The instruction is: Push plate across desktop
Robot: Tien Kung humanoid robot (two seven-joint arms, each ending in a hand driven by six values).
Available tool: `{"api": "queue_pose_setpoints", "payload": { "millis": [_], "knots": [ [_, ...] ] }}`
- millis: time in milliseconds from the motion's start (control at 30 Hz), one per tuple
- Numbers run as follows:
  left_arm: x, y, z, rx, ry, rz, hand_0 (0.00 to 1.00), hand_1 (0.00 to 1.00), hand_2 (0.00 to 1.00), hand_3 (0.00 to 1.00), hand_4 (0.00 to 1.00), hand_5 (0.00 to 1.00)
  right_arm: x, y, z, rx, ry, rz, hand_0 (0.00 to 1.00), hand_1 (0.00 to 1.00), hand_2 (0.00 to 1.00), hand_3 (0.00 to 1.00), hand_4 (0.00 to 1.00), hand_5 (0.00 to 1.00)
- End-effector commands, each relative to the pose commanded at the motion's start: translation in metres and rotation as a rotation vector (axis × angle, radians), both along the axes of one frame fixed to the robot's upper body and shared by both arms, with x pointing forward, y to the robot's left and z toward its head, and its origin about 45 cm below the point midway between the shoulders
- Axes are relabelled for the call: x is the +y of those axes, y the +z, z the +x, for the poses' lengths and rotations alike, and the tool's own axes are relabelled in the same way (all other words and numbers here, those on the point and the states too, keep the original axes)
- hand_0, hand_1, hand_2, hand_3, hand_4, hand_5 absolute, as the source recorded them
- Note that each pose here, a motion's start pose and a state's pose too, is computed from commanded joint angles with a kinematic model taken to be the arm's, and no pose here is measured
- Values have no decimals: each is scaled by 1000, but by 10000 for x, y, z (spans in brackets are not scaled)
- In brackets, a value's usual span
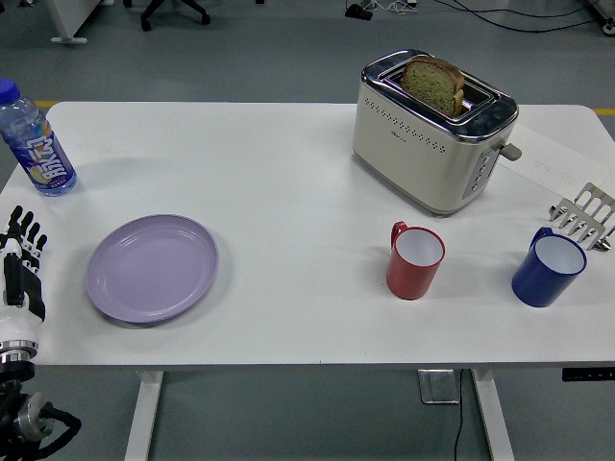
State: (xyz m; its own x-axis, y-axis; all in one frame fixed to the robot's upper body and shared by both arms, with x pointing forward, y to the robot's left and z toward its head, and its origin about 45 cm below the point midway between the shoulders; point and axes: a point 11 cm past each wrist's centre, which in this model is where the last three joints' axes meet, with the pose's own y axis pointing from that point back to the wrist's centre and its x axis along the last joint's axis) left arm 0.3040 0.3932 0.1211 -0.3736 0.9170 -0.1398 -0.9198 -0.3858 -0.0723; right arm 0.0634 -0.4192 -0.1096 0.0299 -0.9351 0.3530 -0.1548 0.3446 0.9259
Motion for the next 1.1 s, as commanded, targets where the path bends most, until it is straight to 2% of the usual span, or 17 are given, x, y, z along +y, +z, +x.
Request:
{"api": "queue_pose_setpoints", "payload": {
  "millis": [433, 733, 1100],
  "knots": [
    [-177, -82, 45, 9, -18, -25, 964, 985, 990, 994, 498, 998, 1, -4, -25, 6, 3, 1, 603, 546, 649, 615, 145, 352],
    [-268, -159, 23, 16, -29, -45, 964, 982, 990, 996, 495, 998, 13, -13, -56, 13, 5, 3, 602, 544, 648, 615, 145, 351],
    [-365, -145, 69, 4, -44, -52, 964, 978, 990, 998, 490, 998, 27, -18, -61, 15, 9, 5, 601, 544, 648, 615, 146, 349]
  ]
}}
